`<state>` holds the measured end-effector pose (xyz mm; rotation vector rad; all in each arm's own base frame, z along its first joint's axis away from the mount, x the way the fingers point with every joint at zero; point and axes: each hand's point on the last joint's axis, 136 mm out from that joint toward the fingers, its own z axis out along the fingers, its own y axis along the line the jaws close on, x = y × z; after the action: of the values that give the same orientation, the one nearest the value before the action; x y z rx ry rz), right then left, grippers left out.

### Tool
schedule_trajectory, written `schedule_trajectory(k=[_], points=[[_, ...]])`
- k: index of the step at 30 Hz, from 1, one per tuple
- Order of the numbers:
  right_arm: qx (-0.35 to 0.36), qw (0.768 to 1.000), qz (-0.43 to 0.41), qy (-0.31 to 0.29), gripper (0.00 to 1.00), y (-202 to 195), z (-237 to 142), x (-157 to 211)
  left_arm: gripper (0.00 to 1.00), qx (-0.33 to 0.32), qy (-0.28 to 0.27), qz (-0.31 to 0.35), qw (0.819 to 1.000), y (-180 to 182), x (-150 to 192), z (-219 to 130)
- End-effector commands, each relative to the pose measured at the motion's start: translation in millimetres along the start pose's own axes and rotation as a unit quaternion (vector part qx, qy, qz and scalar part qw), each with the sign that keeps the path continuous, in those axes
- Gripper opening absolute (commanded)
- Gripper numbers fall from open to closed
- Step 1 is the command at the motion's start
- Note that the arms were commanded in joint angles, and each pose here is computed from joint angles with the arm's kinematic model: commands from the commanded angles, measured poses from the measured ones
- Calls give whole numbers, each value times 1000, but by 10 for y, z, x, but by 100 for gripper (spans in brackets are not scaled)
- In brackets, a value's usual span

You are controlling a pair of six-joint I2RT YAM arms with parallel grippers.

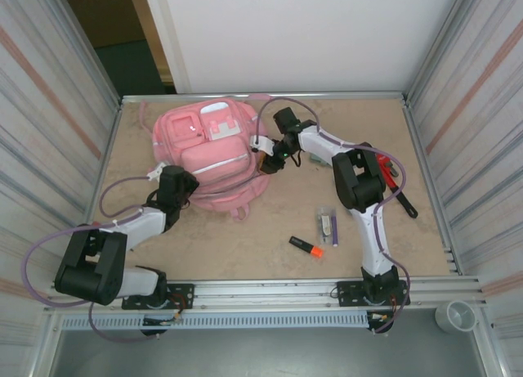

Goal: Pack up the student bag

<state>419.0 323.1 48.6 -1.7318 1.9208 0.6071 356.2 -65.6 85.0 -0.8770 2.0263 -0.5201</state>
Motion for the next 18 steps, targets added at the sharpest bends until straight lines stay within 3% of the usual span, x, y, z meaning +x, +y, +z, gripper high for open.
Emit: schedule_trajectory(k=[1,6,12,18], points=[[-35,999,-15,7,32,139,118,4,0,21,-6,6,1000,-154,-79,12],[-40,999,-12,22,18,154,171,88,0,21,-5,6,1000,-153,-76,13],[-6,1000,16,12,1,46,-23,150,0,10,-17,-8,1000,-70,-92,-5],[15,999,37,-21,0,208,-282,-193,0,-18,-65,-40,997,129,-176,-88]])
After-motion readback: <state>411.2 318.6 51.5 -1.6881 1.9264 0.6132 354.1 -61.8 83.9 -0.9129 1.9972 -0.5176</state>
